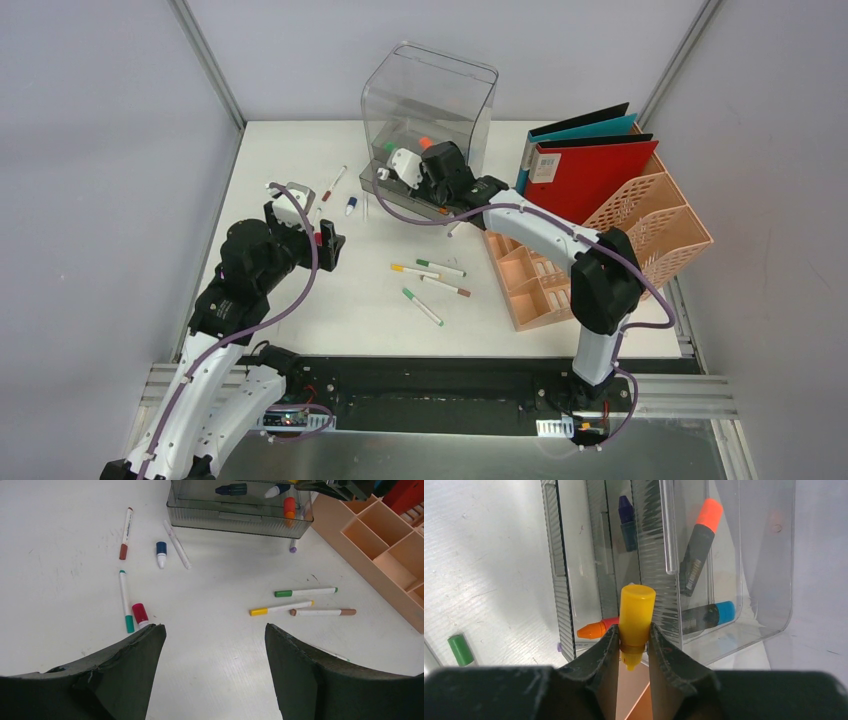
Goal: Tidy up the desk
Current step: Place the stationery in the drawer.
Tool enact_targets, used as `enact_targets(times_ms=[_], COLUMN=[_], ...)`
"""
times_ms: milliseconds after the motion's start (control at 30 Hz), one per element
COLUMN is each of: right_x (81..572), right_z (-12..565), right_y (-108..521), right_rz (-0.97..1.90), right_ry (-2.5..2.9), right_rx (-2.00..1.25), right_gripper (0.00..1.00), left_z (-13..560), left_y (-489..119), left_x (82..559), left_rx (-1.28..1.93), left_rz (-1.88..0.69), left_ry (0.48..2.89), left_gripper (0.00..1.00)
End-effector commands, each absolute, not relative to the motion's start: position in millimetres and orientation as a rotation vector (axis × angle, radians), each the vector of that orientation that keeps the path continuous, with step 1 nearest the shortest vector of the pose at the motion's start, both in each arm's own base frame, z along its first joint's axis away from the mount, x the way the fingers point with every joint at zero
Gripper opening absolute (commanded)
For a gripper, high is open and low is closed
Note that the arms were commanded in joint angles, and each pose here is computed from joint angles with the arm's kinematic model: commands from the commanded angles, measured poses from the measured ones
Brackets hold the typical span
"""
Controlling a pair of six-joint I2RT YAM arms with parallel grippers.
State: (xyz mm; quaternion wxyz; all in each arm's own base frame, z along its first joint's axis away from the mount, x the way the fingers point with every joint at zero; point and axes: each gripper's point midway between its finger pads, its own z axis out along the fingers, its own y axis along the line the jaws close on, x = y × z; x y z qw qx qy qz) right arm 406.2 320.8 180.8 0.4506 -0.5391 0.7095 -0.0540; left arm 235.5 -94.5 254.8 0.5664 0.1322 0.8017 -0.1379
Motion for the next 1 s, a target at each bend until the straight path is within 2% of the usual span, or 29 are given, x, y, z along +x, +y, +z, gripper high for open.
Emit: enact_targets(times_ms=[0, 200, 233, 267, 433, 633, 733, 967], right_x=[404.3, 398.3, 390.5, 388.8, 390.1, 380.7, 362.8, 284.5], right_z=[204.1, 204.7, 200.1, 198.6, 197.8, 203.1, 206.2, 210.2], right_y=[314.2, 308.3, 319.3, 321.7, 323.9, 326.5, 330.9, 326.7], right_rz=[-0.138, -0.140, -0.017, 0.007, 0.015, 0.073, 0.174, 0.531], right_ry=[1.738, 1.744, 1.791, 1.805, 1.810, 1.825, 1.840, 1.813], right_rx=[-1.268, -1.275, -1.219, -1.202, -1.196, -1.207, -1.248, -1.515], right_gripper=[0.19, 0.19, 0.67, 0.72, 0.80, 0.80, 0.80, 0.83], left_z=[261.1, 260.4, 260.4, 260.1, 258.8, 258.7, 258.3, 255.3], left_y=[-90.7, -90.7, -90.8, -90.6, -90.1, -89.9, -90.0, -91.5], left_x=[238.1, 238.4, 238.6, 238.7, 239.3, 239.4, 239.7, 240.6], left_rx=[0.310, 0.310, 0.310, 0.310, 0.308, 0.307, 0.307, 0.310], left_rz=[-0.303, -0.303, -0.303, -0.301, -0.297, -0.296, -0.296, -0.302], left_ry=[1.857, 1.859, 1.860, 1.861, 1.865, 1.866, 1.867, 1.879], left_gripper=[0.76, 0.76, 0.76, 0.76, 0.76, 0.77, 0.77, 0.77])
